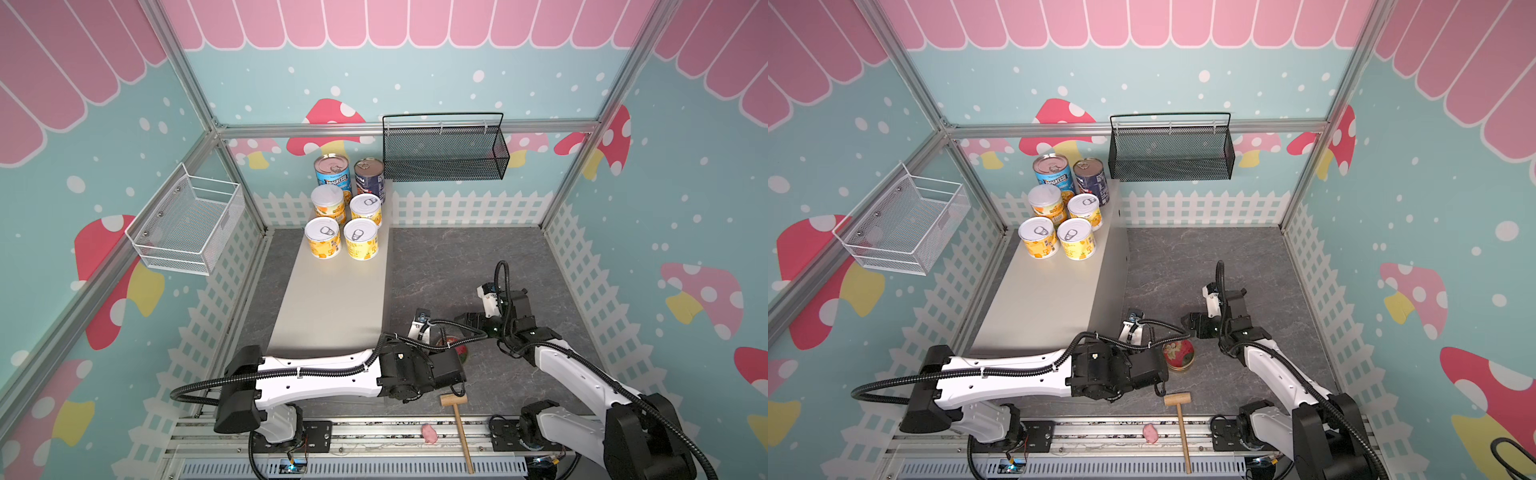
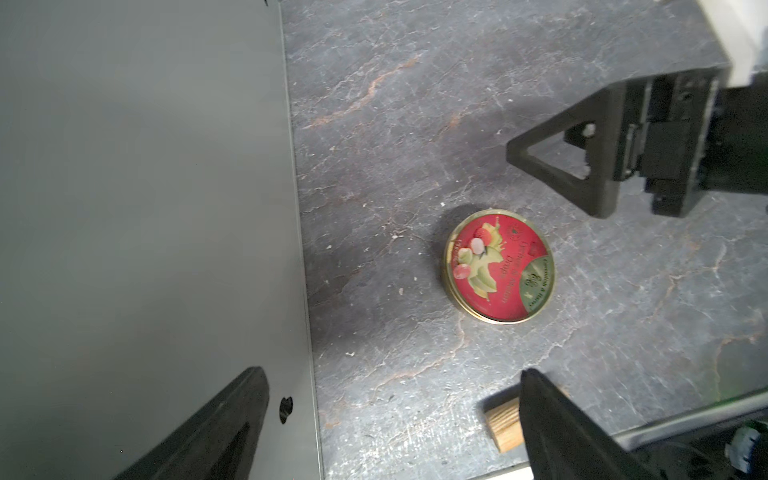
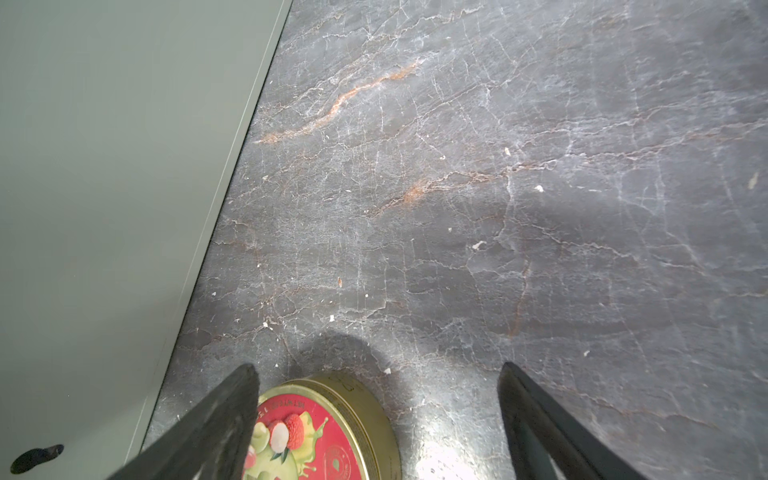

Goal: Place and organize the canned foods onto the counter

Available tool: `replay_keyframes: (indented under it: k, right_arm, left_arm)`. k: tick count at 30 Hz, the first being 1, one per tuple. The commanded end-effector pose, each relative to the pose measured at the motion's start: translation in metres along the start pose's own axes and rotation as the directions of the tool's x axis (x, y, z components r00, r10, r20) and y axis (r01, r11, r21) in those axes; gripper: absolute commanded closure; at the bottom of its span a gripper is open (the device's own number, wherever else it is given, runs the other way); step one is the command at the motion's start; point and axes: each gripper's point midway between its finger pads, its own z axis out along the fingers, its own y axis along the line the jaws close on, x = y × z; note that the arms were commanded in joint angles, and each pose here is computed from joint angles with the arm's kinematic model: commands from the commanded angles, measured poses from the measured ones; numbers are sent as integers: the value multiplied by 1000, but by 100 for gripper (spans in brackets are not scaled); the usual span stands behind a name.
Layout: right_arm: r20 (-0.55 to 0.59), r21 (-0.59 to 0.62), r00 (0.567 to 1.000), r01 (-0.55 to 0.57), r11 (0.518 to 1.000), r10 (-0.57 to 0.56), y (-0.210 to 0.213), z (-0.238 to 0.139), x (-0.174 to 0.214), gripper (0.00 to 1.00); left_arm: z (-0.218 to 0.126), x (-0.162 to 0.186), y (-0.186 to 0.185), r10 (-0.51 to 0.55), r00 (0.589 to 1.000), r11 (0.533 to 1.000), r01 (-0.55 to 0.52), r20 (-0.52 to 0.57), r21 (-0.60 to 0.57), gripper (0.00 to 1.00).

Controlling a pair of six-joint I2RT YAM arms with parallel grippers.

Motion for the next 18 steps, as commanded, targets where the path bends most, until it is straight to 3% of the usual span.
replay_keyframes:
  k: [1,12,18]
  right_arm:
    - [13,-16,1000,15,1000,-15,5,-5,-5,9]
    - [11,-25,1000,14,1000,-14,5,-6,0,9]
    - [13,-20,1000,11,1000,-11,4,-7,2,8]
  left_arm:
    - [0,1,61,52,999,980,-51,3,-191,5]
    - [3,1,122,-44,999,955,50,29,-291,5]
    - [1,-5,132,-40,998,951,53,47,-305,4]
